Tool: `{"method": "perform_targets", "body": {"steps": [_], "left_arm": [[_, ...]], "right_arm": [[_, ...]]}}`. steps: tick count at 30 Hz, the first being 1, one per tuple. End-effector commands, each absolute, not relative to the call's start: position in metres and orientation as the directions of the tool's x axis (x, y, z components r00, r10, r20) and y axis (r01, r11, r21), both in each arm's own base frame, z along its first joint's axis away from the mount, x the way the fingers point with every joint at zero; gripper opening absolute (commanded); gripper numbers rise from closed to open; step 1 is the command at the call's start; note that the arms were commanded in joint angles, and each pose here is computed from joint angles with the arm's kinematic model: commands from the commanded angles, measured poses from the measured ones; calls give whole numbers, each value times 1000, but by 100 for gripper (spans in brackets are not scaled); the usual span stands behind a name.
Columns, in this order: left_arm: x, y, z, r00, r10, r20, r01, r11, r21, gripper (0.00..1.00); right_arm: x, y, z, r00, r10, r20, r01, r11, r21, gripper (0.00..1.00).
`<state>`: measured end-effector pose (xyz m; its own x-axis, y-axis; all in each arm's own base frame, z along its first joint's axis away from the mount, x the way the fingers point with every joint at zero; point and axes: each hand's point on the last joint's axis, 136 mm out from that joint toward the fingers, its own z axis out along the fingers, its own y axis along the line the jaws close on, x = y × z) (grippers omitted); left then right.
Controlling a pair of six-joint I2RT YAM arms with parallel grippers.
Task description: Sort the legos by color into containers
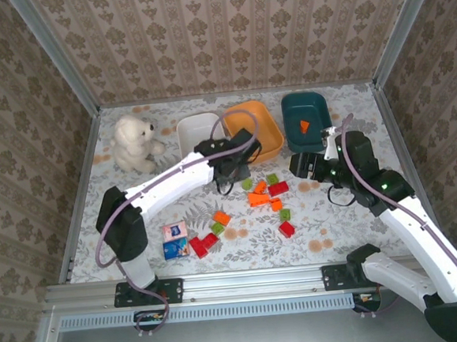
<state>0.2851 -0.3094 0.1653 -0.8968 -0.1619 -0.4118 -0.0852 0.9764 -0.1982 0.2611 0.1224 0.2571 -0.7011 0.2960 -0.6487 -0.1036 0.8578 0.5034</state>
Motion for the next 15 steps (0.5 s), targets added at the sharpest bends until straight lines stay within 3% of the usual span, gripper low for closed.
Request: {"method": "perform_targets", "body": {"steps": [1, 10, 15], "left_arm": [[326, -323, 179, -880, -71, -470, 11, 986, -169, 28], [449, -389, 161, -862, -74, -502, 102, 944, -314, 27], [481, -403, 122, -875, -115, -470, 90, 916, -392, 27]], "right_arm": [[260, 115, 274, -673, 308, -673, -95, 866, 491, 81], [264, 108, 297, -634, 343, -693, -71, 867, 493, 81], [262, 100, 294, -631, 363, -685, -37, 868, 494, 82]]}}
